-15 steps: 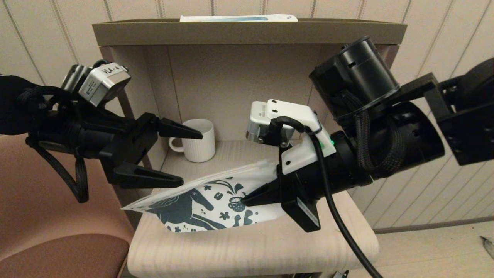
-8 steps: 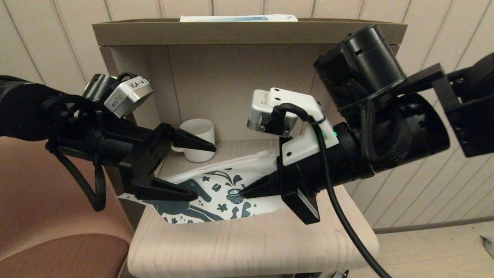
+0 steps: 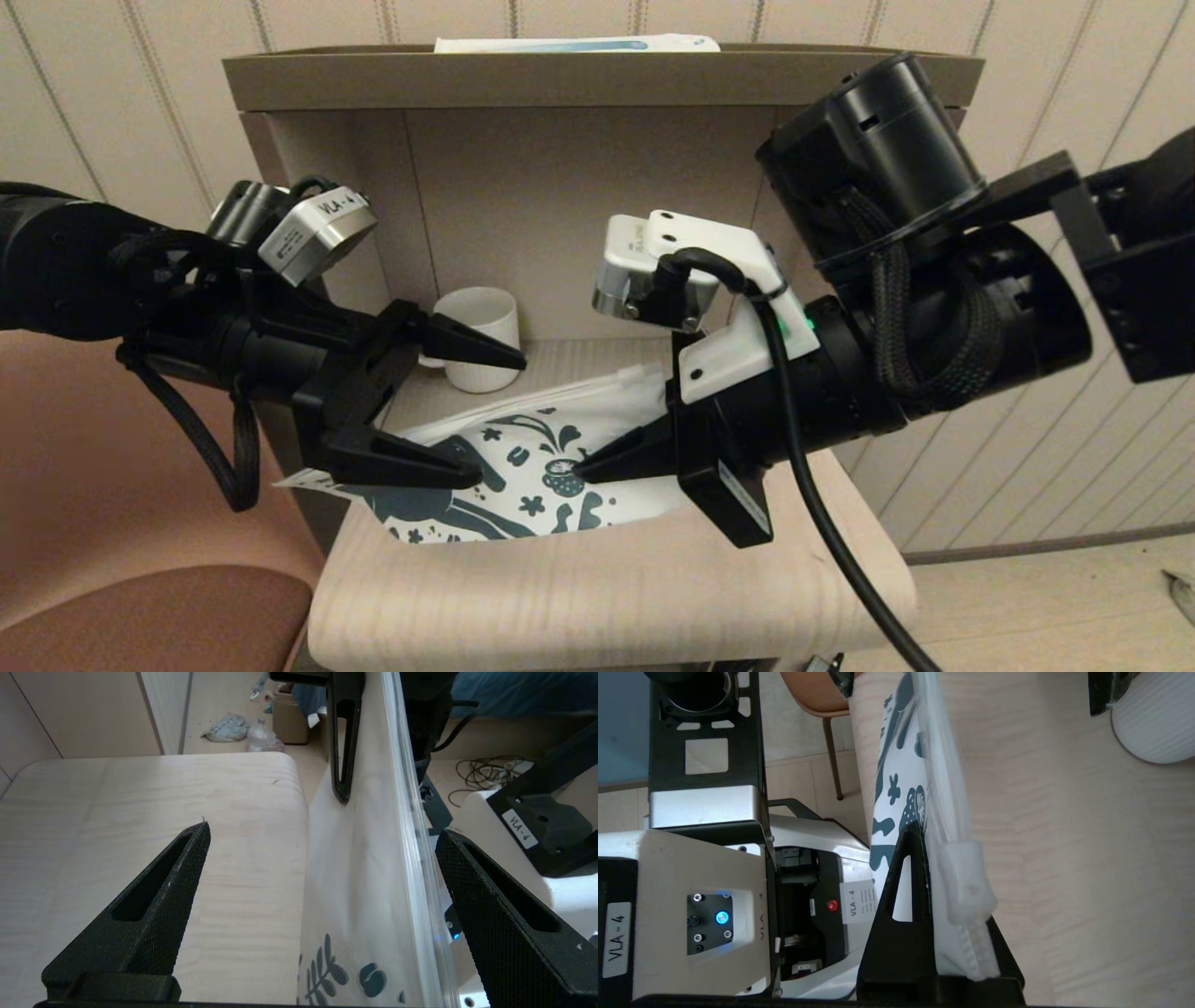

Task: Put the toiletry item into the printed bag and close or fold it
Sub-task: Hand it to the other hand

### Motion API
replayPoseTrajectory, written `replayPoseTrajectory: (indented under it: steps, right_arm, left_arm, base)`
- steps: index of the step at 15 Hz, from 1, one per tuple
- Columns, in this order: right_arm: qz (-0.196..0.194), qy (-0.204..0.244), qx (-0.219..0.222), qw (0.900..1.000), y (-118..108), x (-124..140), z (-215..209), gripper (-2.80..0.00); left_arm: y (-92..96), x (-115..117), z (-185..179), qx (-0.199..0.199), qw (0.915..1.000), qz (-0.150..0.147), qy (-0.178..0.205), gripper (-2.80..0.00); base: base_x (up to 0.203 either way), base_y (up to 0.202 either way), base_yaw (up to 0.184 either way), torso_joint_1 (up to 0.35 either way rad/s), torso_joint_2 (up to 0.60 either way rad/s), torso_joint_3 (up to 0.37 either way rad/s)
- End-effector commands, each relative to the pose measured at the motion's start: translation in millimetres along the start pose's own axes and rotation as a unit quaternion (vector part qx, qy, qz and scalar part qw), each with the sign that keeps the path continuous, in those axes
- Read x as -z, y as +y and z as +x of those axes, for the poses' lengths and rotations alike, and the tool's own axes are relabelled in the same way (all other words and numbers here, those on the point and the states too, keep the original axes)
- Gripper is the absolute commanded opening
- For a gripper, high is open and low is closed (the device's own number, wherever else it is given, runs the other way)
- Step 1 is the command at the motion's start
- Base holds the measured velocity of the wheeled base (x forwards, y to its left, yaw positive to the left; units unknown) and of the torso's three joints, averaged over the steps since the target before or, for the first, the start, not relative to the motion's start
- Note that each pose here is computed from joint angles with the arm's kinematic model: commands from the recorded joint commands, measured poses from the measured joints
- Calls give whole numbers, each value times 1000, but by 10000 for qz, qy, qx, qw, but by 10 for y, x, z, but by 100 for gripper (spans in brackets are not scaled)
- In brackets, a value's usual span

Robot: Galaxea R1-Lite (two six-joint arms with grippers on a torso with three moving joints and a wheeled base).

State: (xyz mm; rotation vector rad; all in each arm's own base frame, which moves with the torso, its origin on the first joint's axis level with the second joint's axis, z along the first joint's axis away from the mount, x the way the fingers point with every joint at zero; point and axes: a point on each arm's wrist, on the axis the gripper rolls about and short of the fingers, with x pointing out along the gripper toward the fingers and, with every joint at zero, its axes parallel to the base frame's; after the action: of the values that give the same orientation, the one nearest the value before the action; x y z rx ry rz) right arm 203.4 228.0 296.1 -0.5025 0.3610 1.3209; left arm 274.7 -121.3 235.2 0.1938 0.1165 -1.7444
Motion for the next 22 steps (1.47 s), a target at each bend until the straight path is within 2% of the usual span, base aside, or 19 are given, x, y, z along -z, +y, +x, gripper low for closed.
replayPoseTrajectory:
  steps: [1,5,13,21,22]
  right_arm:
    - [-22,-12,-45,10000,10,-5,17,-280]
    - [14,-95,-59,9999,1,-7,95,-280]
    - [109,85,-132,9998,44,115,107,-280]
    - [52,-46,-83,9999,15,32,93,-280]
    - [55,-39,-86,9999,13,34,99,-280]
  left_arm:
    - [-4,-3,14,51,10000,7,-30,0]
    - [-1,-12,18,66,10000,6,-44,0]
    - [6,-7,15,54,10000,31,-47,0]
    - [25,32,31,46,10000,-20,0,0]
    - [18,24,28,45,10000,-25,-2,-280]
  base:
    - [0,0,0,0,0,0]
    - [0,0,0,0,0,0]
    - [0,0,0,0,0,0]
    - [0,0,0,0,0,0]
    - [0,0,0,0,0,0]
